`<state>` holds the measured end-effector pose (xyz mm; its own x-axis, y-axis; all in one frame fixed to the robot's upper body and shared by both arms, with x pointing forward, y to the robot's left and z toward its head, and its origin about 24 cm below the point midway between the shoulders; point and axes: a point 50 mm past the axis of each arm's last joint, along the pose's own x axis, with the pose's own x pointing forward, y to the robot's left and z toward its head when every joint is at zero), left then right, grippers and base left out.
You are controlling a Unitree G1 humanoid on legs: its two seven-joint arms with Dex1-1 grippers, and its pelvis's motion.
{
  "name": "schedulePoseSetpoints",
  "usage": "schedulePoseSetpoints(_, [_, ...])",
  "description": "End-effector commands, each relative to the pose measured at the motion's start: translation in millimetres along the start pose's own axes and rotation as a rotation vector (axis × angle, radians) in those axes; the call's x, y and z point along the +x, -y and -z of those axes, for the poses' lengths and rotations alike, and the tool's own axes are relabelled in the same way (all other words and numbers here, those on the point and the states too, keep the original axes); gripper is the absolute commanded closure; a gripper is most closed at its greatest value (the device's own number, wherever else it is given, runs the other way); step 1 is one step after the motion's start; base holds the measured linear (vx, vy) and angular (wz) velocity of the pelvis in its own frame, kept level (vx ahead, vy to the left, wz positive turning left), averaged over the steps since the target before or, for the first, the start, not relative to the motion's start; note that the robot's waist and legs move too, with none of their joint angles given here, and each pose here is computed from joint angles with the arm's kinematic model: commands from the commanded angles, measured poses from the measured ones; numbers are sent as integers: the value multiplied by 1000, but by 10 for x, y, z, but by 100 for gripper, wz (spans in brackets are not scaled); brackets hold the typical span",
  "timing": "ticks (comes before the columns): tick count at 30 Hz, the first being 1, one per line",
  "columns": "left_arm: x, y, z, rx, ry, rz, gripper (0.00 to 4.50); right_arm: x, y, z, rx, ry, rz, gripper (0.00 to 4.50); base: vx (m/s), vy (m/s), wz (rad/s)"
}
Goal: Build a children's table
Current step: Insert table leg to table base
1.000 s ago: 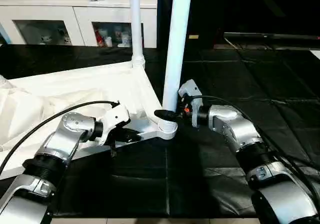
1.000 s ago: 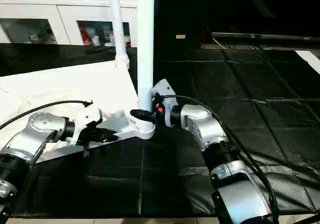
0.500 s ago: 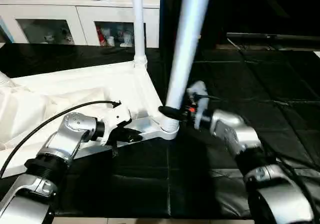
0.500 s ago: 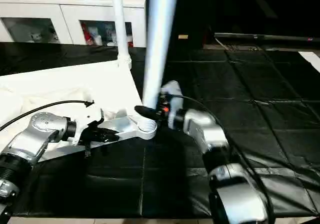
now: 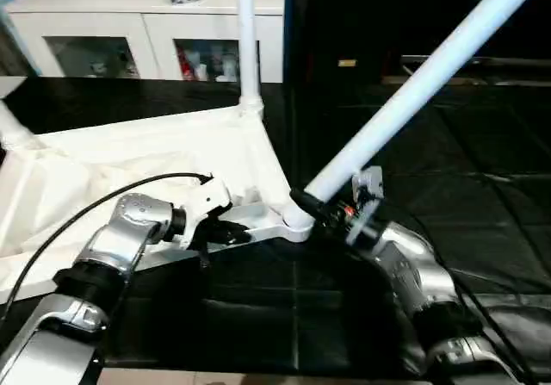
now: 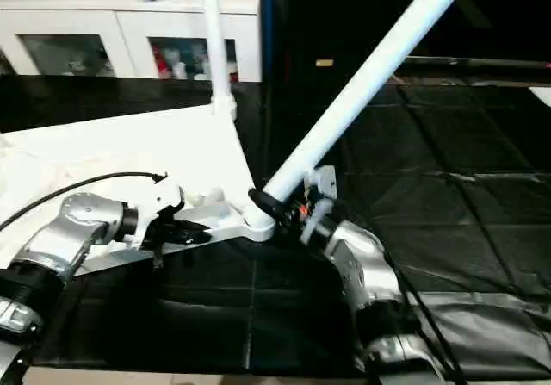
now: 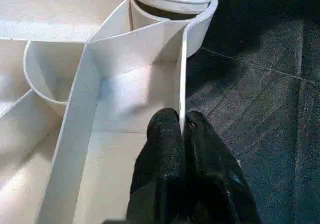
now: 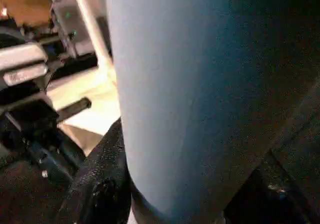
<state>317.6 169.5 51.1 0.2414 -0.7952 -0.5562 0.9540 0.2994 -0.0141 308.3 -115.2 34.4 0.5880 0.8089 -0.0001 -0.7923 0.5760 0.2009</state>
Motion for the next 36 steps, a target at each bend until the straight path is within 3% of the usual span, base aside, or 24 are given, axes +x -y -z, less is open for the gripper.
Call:
schedulePoseSetpoints(1, [-243, -192, -105, 25, 5, -133, 450, -303, -63, 540, -31, -347, -42, 258, 0, 0, 0])
schedulePoseSetpoints(3, [-243, -187, -94, 27, 1, -133, 450, -296, -84, 533, -73, -392, -100, 258, 0, 0, 0])
schedulePoseSetpoints(10, [-235, -169, -62, 27, -1, -142, 450, -237, -109, 531, -101, -458, -195, 258, 0, 0, 0])
schedulePoseSetpoints(12, [-242, -142, -34, 29, -3, -142, 450, -147, -127, 542, -102, -496, -252, 258, 0, 0, 0])
schedulePoseSetpoints(21, [-212, -65, -55, 80, -25, -66, 450, -18, -147, 524, -90, -513, -332, 258, 0, 0, 0])
schedulePoseSetpoints(29, [-78, 6, -178, 160, -49, 55, 450, 32, -303, 507, -94, -534, -524, 258, 0, 0, 0])
schedulePoseSetpoints(36, [-59, -7, -165, 181, -113, 78, 450, 31, -370, 497, -95, -551, -614, 258, 0, 0, 0])
